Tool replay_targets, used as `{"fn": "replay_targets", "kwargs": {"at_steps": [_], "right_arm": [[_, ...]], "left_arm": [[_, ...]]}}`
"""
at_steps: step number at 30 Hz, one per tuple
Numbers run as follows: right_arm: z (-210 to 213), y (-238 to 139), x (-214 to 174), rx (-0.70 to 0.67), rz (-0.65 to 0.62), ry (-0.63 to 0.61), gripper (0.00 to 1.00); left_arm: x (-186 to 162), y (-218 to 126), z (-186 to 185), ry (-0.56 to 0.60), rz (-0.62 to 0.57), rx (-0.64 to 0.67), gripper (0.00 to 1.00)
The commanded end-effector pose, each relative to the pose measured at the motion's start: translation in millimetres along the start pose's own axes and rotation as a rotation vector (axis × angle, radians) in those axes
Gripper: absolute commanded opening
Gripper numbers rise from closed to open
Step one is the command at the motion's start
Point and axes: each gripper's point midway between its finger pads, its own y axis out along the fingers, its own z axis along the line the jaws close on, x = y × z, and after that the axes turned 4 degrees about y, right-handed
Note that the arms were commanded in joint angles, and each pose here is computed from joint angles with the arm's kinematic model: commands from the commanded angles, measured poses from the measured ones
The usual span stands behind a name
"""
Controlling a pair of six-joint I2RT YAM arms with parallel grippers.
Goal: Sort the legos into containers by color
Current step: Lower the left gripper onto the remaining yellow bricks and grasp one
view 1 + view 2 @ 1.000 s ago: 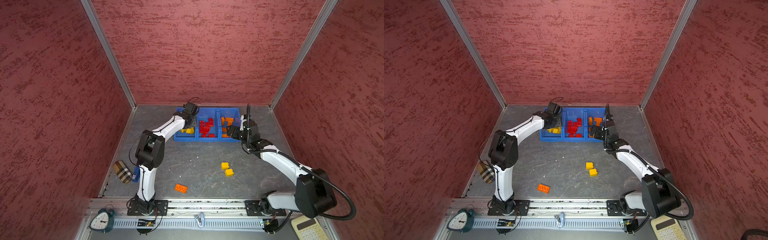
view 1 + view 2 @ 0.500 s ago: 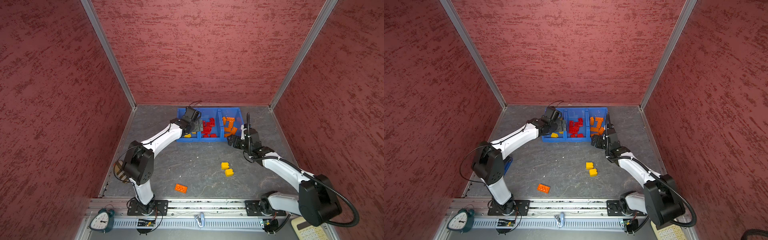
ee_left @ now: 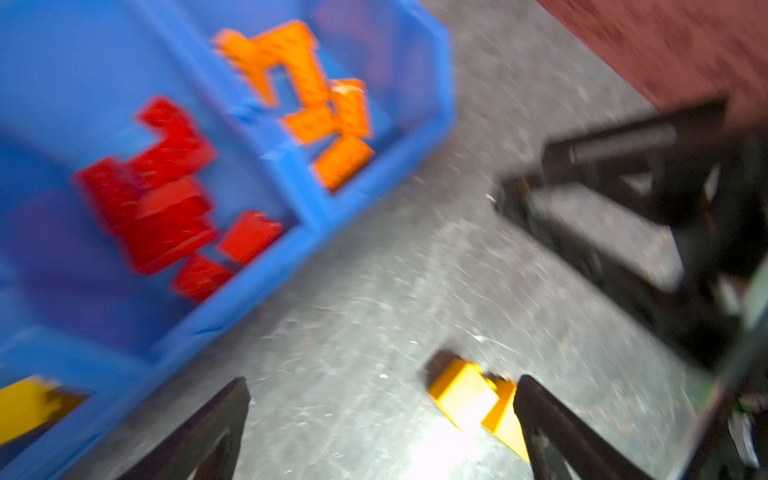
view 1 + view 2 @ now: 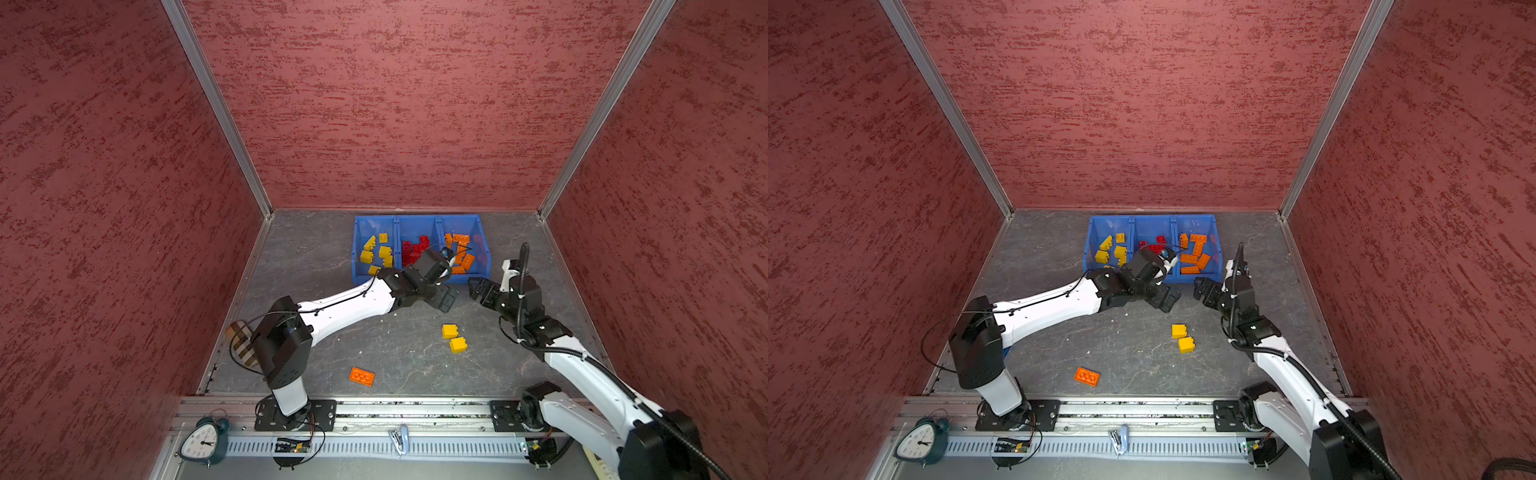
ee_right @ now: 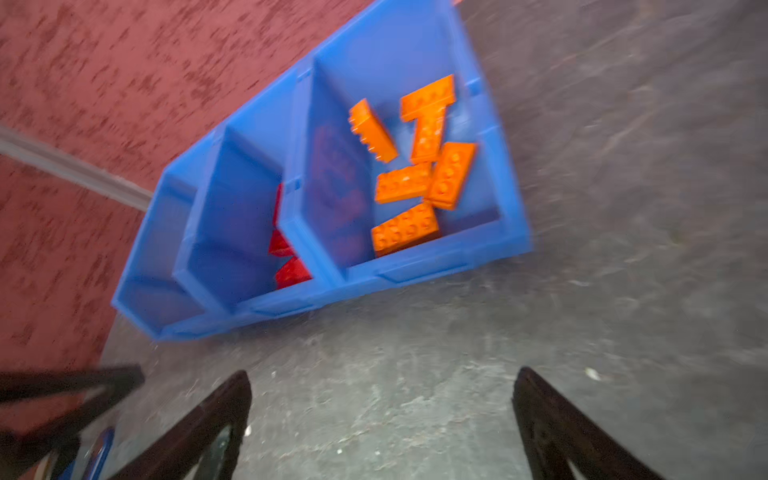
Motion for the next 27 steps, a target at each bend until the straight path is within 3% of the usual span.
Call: {"fn": "replay_targets", "kwargs": {"at_steps": [1,7,12,27], "right_arm": [[-48.2,-6.8,-6.0,-0.121,-0.023,0.163,0.99],[-61.6,-14.6,-9.6,-0.16,-0.033,0.152,0.99],[-57.5,-11.6,-10.0,-0.145,-0.017,0.131,0.99],[-52.1,2.5,-14.8,-0.14,0.055,0.104,0.99]], "left_arm": [[-21.8,18.2,-25.4,0.12,0.103,-0.102,0.97],[-39.7,43.9,-51.5,0.206,0.17,-0.178,0.9],[-47.3,64.4,-55.2,0.226,0.213,-0.197,0.77],[-77.1,92.0,-62.2,0.27,0.316,-0.246,0.7]]}}
